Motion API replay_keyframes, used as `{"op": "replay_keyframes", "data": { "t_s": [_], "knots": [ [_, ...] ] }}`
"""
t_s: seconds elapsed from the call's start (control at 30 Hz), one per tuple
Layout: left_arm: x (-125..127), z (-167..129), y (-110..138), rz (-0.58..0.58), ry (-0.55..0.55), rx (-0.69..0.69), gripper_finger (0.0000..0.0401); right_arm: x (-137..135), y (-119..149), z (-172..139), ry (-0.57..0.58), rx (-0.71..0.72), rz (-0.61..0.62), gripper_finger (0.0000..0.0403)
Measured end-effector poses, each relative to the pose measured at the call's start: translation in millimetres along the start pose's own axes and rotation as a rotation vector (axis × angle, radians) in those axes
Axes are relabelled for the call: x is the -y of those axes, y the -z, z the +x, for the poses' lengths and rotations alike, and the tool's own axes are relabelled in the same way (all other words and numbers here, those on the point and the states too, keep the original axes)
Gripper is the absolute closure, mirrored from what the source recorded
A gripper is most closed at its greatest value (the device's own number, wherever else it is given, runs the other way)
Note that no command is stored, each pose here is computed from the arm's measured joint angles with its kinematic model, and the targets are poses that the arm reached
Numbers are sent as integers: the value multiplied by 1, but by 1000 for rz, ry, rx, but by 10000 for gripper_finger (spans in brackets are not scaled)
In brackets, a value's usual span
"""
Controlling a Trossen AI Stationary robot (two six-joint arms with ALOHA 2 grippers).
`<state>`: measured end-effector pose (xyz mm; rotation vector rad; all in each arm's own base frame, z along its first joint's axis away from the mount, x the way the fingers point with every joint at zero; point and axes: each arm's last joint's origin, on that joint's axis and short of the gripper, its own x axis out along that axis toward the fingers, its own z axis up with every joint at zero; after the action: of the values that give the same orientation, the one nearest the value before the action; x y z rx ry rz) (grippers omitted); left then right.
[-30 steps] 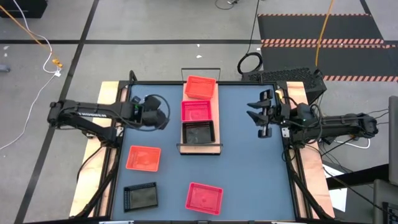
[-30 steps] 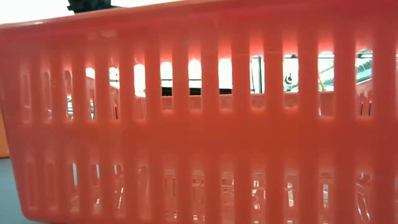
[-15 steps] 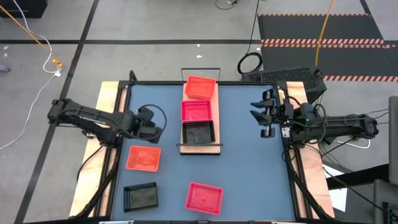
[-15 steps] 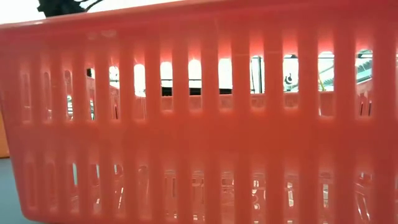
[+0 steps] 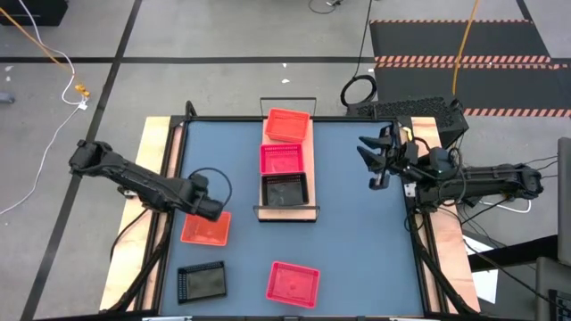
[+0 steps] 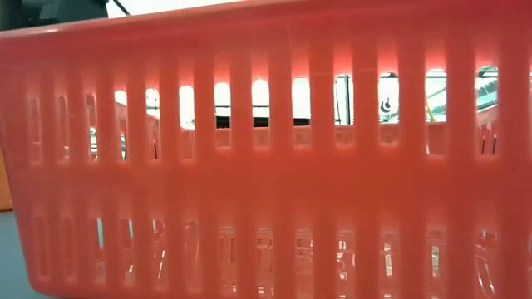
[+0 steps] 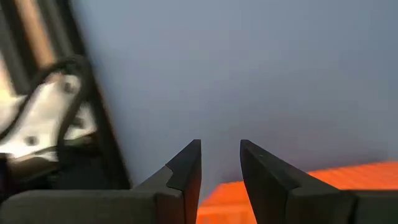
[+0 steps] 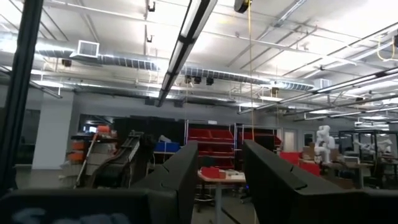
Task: Stack baskets on shelf by color
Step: Stack the orange bin on the stacked orange bins on the shelf
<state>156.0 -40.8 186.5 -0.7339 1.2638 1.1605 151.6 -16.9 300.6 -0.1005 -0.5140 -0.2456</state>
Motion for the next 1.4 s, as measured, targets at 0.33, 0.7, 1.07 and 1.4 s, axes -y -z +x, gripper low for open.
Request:
{"op": "replay_keyframes", "data": {
  "t_s": [0.33, 0.7, 1.07, 1.4],
  "knots": [
    [0, -1, 5, 3, 8, -40, 288, 0, 0, 0, -3, 0, 25, 284],
    [8, -28, 9, 148, 80, -142, 288, 0, 0, 0, -4, 0, 26, 284],
    [7, -56, 33, 129, 121, -174, 288, 0, 0, 0, -4, -4, 25, 284],
    [-5, -58, 60, 21, 70, -149, 288, 0, 1, 0, -5, -6, 24, 284]
  ]
}}
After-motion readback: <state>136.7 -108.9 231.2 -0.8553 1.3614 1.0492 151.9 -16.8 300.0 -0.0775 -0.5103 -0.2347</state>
